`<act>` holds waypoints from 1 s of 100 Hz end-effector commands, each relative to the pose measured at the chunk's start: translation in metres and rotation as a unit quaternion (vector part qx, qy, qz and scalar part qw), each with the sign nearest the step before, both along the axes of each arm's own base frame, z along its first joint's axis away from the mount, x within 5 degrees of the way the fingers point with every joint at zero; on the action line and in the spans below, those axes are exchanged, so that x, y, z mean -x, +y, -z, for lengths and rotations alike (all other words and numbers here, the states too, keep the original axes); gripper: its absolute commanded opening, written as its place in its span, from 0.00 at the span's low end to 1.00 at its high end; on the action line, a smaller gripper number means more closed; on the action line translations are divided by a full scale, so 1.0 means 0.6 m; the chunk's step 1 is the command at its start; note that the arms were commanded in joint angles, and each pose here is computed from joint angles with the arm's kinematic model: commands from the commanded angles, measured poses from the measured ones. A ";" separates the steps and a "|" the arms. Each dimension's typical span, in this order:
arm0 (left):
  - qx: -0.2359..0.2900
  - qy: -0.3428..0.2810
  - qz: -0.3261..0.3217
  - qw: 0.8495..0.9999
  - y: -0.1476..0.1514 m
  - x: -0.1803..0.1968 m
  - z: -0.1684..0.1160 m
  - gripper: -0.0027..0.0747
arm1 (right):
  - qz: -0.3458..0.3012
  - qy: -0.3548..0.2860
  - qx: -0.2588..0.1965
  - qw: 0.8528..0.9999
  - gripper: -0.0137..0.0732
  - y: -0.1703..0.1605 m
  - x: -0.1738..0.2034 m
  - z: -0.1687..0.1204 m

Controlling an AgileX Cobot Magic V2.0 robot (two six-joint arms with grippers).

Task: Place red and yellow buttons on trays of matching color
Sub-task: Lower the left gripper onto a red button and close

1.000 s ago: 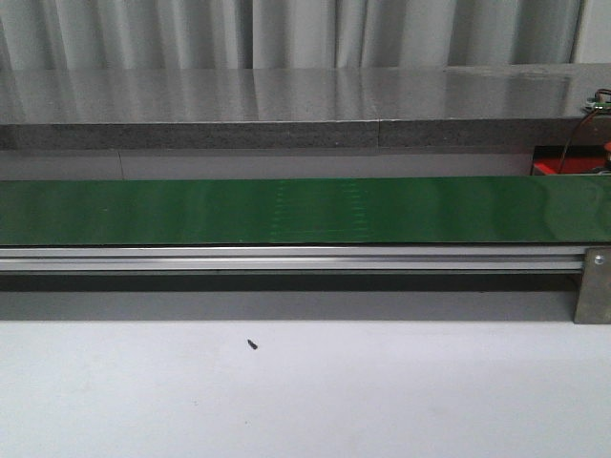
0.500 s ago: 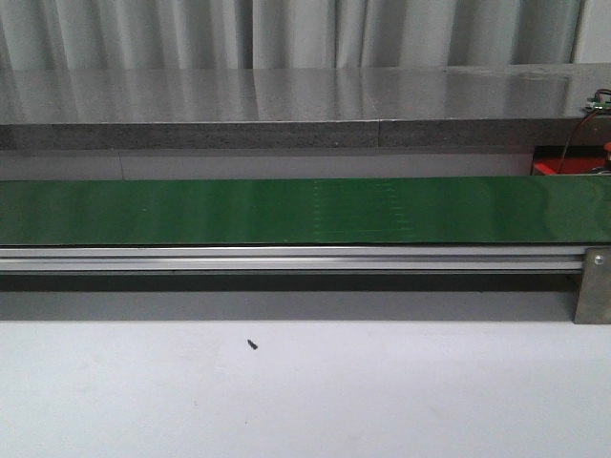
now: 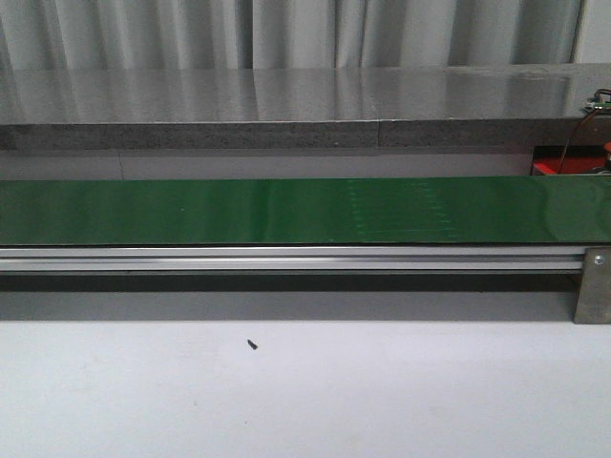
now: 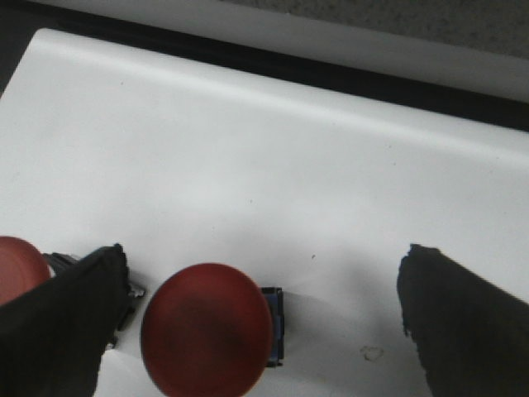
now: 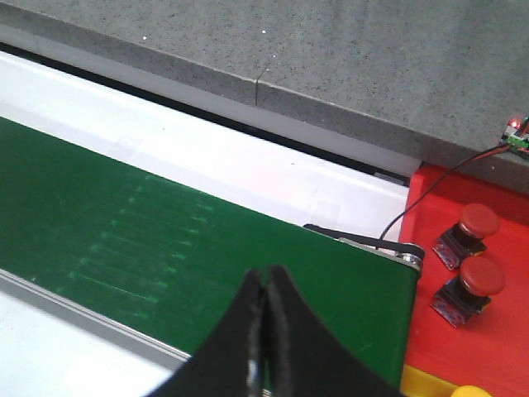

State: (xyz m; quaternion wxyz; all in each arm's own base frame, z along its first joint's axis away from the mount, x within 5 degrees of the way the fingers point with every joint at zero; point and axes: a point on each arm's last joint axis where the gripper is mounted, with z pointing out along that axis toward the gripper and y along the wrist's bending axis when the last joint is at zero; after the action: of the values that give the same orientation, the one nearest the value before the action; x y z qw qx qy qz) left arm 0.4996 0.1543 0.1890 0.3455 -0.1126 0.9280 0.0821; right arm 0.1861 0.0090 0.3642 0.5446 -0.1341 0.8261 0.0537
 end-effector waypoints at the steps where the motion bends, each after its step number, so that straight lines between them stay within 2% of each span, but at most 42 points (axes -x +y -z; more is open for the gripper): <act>1: -0.021 -0.080 -0.002 0.997 0.004 -0.003 -0.080 0.84 | 0.013 -0.039 -0.005 0.999 0.08 -0.002 0.002 -0.024; 27: -0.023 -0.085 -0.002 0.996 0.004 -0.004 -0.081 0.84 | 0.013 -0.039 -0.005 0.999 0.08 -0.002 0.002 -0.024; 57: -0.018 -0.065 -0.003 0.998 0.008 -0.009 -0.049 0.84 | 0.013 -0.039 -0.005 0.999 0.08 -0.002 0.002 -0.024; 88: -0.017 -0.063 -0.003 0.998 0.008 -0.009 -0.047 0.83 | 0.013 -0.039 -0.005 0.999 0.08 -0.002 0.002 -0.024; 100: -0.017 -0.064 -0.003 0.998 0.008 -0.009 -0.048 0.77 | 0.013 -0.039 -0.005 0.999 0.08 -0.002 0.002 -0.024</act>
State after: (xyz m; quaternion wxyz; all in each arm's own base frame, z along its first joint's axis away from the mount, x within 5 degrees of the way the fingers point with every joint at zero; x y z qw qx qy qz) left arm 0.5039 0.1555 0.1660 0.3342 -0.1118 0.9324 0.0803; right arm 0.1860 0.0091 0.3641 0.5440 -0.1345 0.8264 0.0542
